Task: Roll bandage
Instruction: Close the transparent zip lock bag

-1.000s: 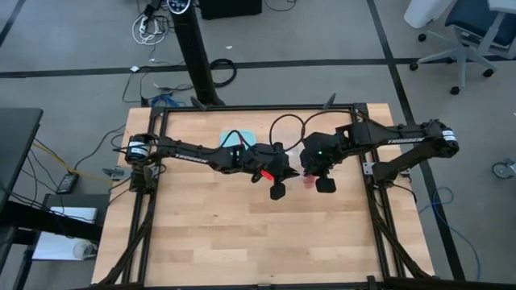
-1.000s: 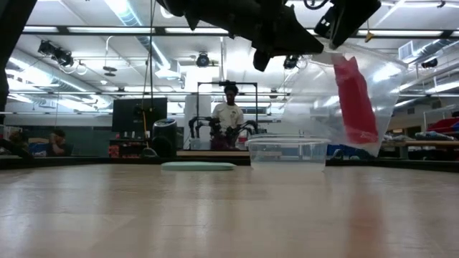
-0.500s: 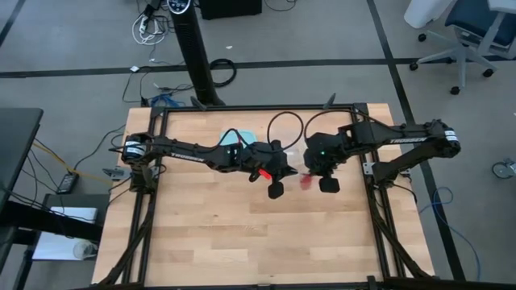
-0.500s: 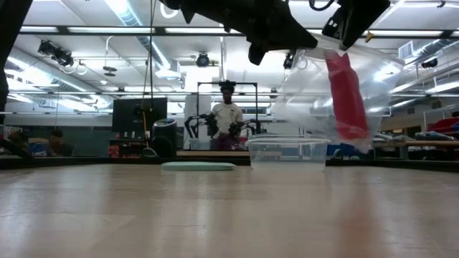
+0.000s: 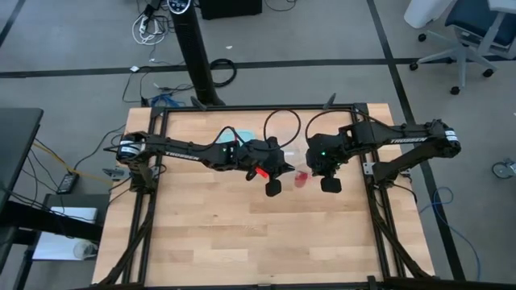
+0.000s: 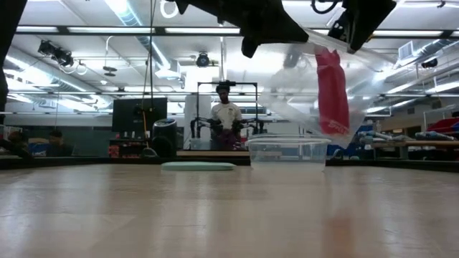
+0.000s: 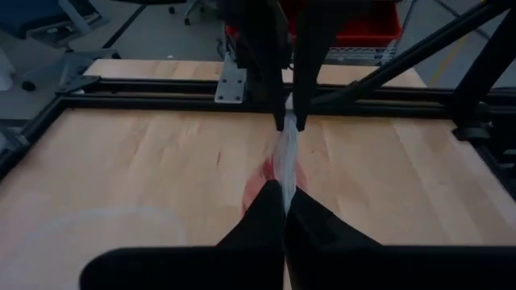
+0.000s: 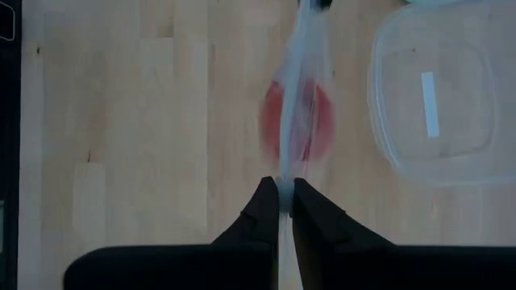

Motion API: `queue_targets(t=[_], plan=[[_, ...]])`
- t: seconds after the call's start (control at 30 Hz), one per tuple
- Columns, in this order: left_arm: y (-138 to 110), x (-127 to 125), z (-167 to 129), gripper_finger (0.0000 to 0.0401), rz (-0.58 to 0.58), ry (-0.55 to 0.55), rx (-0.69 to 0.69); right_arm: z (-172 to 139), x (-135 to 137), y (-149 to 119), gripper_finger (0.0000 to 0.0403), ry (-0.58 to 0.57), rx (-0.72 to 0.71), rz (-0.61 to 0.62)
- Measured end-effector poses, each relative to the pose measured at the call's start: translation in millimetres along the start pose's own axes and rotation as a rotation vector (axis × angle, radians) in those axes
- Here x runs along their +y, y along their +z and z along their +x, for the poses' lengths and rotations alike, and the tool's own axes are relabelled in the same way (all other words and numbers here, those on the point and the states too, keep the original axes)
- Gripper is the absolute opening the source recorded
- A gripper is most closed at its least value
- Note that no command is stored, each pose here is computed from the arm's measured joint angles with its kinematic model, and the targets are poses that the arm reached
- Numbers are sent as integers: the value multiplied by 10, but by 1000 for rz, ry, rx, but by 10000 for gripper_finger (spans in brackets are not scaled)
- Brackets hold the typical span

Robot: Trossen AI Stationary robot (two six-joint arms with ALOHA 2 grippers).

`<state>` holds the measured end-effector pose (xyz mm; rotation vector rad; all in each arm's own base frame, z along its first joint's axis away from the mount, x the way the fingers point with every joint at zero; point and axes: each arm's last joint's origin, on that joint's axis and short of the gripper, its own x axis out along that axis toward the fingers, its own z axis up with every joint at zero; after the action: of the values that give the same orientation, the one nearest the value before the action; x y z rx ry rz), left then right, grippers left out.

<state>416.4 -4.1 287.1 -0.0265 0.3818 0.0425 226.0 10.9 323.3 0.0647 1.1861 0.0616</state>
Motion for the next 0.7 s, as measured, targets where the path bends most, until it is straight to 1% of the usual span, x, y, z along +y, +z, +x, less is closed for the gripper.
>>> queue_targets(t=[0.37, 0.7], plan=[[44, 12, -86, 0, 9, 32, 8, -2, -7, -67, 13, -20, 69, 45], [43, 12, -100, 0, 10, 33, 18, -4, -8, -99, 13, -23, 102, 61]])
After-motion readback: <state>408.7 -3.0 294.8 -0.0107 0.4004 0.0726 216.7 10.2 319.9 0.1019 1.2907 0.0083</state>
